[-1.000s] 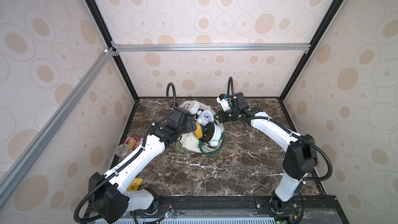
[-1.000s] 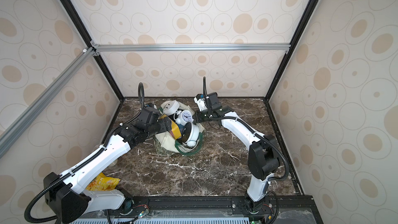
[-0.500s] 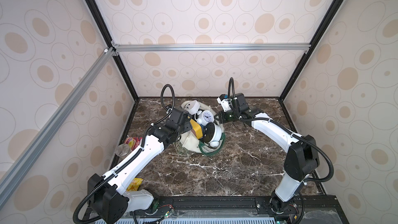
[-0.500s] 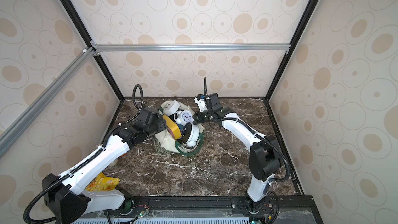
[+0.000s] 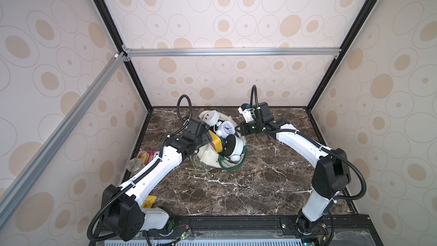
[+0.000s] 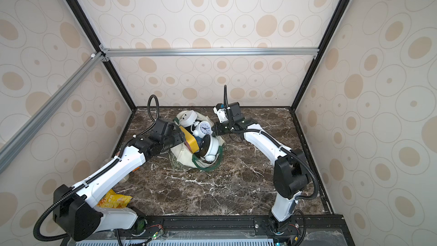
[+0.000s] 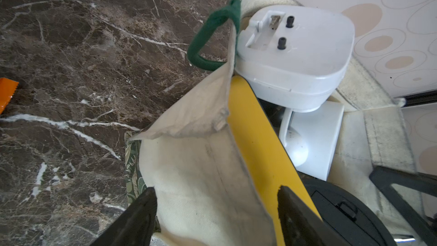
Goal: Put the alarm clock into the canvas bag
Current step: Adjust the canvas bag at the center of the board.
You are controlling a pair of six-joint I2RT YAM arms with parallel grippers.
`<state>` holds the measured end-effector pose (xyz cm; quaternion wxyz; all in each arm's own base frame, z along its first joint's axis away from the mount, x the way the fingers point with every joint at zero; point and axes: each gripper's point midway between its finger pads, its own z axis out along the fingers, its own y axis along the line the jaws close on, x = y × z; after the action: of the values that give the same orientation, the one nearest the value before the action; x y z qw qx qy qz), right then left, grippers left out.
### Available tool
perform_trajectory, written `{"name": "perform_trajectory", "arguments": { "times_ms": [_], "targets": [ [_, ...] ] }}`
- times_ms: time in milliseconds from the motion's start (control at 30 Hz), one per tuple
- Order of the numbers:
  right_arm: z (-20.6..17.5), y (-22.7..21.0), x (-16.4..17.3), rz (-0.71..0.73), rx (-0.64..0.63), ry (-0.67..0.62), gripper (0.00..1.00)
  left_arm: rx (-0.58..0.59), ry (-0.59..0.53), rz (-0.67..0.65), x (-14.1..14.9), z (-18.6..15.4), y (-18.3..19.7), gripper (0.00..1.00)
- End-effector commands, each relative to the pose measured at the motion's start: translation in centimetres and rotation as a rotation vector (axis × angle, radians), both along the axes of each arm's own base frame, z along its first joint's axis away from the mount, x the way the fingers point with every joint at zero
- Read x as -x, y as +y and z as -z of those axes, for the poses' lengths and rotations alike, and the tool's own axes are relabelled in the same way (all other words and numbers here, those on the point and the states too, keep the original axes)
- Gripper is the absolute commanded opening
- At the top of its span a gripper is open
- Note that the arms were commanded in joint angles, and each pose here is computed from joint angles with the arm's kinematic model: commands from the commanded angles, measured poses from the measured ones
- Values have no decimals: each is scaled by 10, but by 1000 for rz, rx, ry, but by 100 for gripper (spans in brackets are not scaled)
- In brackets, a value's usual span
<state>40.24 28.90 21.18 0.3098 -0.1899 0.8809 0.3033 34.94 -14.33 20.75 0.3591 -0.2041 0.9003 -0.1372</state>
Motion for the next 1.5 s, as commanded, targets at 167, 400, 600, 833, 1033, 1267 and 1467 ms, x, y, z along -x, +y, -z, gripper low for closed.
{"name": "perform_trajectory", "arguments": {
  "times_ms": [167,400,600,833,1033,1267,1467],
  "targets": [
    [-25,-2,-1,-11,-26,-52,1,36,6,-31,5,6,4,51],
    [-22,6,-10,-28,-14,-32,25,53,14,-58,22,12,14,37],
    [-8,12,-13,-30,36,13,30,33,8,-60,24,8,19,21],
    [10,9,-1,-18,137,34,39,21,9,-53,26,13,20,0],
    [19,-1,-10,44,191,33,15,-6,-7,-44,28,10,25,0],
    [-6,-20,-29,140,227,-46,0,-150,-51,-9,21,-17,41,0],
    [-88,-95,-31,348,167,-211,0,-216,-179,-58,4,-88,75,0]
  ]
}}
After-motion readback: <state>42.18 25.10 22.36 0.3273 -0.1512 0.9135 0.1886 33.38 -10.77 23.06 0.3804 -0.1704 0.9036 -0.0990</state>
